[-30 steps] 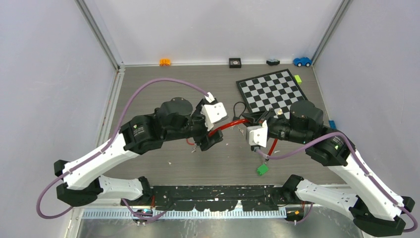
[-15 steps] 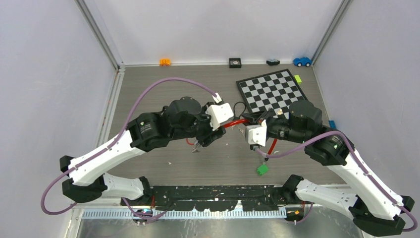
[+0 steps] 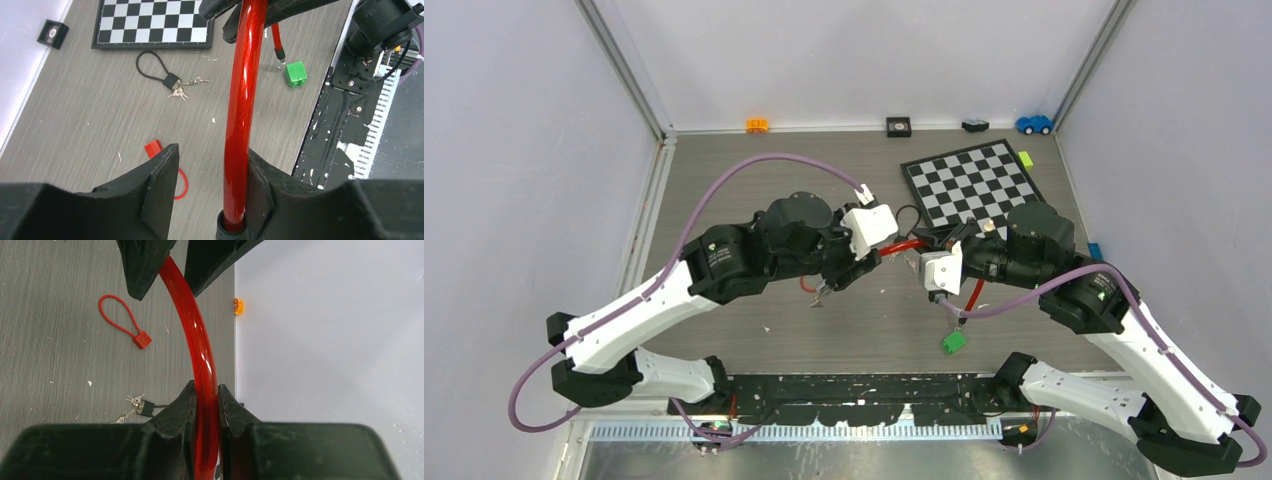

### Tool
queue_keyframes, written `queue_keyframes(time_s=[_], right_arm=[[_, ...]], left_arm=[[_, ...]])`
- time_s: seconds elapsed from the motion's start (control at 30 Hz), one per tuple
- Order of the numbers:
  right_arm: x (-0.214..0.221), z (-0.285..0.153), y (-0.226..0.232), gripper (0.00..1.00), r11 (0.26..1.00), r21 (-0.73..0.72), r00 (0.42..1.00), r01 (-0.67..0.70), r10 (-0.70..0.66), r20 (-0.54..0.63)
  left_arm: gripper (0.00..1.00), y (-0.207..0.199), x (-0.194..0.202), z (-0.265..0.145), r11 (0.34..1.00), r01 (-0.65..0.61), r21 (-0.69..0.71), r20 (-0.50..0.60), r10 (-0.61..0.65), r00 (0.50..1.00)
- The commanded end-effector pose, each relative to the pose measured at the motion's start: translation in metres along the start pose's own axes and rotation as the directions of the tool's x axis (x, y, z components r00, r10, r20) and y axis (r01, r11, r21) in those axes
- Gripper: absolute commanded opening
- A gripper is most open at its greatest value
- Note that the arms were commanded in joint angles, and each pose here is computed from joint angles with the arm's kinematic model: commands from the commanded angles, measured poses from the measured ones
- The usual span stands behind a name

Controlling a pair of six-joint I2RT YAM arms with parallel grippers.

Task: Lock with the key
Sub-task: Adjust the lock.

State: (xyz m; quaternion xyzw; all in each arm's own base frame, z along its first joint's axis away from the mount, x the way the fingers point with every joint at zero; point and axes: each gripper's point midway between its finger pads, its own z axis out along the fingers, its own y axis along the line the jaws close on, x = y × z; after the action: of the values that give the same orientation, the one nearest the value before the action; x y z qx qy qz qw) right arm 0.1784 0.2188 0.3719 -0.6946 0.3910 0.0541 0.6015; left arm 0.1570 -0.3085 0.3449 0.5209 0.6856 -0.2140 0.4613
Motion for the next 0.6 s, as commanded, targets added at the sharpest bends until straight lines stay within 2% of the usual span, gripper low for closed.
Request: queue_keyframes(time_s=[0.0,0.07,0.13,0.2,0.27,0.33,0.4,0.43,0.5,0.57], right_arm=[[-0.016,-0.009,-0.024,0.01,0.996,0.085,0.999,0.013,-0.017,0.039],[-0.016,-0.009,-0.024,0.01,0.996,0.086,0.999,0.013,-0.016,0.039],[-0.016,-0.009,-0.025,0.01,0.996,0.092,0.999,0.013,-0.016,0.038],[-0.016,-0.010,-0.027,0.01,0.995,0.102,0.999,0.012,-0.016,0.036],[-0.016,-0.011,-0.028,0.09,0.993,0.117,0.999,-0.009,0.005,0.038],[-0.014,-0.012,-0.030,0.28,0.989,0.140,0.999,-0.037,0.032,0.037],[-0.012,-0.014,-0.034,0.53,0.978,0.183,0.995,-0.099,0.093,0.041],[-0.010,-0.015,-0.036,0.63,0.967,0.211,0.989,-0.144,0.138,0.044],[-0.005,-0.018,-0.035,0.75,0.943,0.246,0.974,-0.225,0.222,0.043],[0.003,-0.022,-0.033,0.78,0.905,0.295,0.951,-0.306,0.304,0.052]], left_arm=[[0.46,0.001,-0.018,-0.004,1.000,-0.004,-0.003,0.051,0.005,0.999],[0.32,0.000,-0.017,-0.002,1.000,-0.001,0.002,0.044,0.001,0.999],[0.01,-0.001,-0.015,0.000,1.000,0.004,0.007,0.036,-0.004,0.999],[0.00,-0.002,-0.011,0.002,1.000,0.008,0.006,0.019,-0.008,1.000],[0.00,-0.003,-0.007,0.001,1.000,-0.002,0.009,0.015,0.001,1.000],[0.00,0.003,-0.010,-0.005,1.000,0.005,-0.029,0.062,-0.003,0.998],[0.00,0.016,-0.015,-0.014,0.994,0.021,-0.103,0.116,-0.009,0.993],[0.00,0.020,-0.015,-0.018,0.991,0.029,-0.129,0.130,-0.012,0.991],[0.00,0.029,-0.017,-0.027,0.984,0.039,-0.174,0.156,-0.011,0.988],[0.00,0.035,-0.018,-0.035,0.977,0.050,-0.209,0.177,-0.013,0.984]])
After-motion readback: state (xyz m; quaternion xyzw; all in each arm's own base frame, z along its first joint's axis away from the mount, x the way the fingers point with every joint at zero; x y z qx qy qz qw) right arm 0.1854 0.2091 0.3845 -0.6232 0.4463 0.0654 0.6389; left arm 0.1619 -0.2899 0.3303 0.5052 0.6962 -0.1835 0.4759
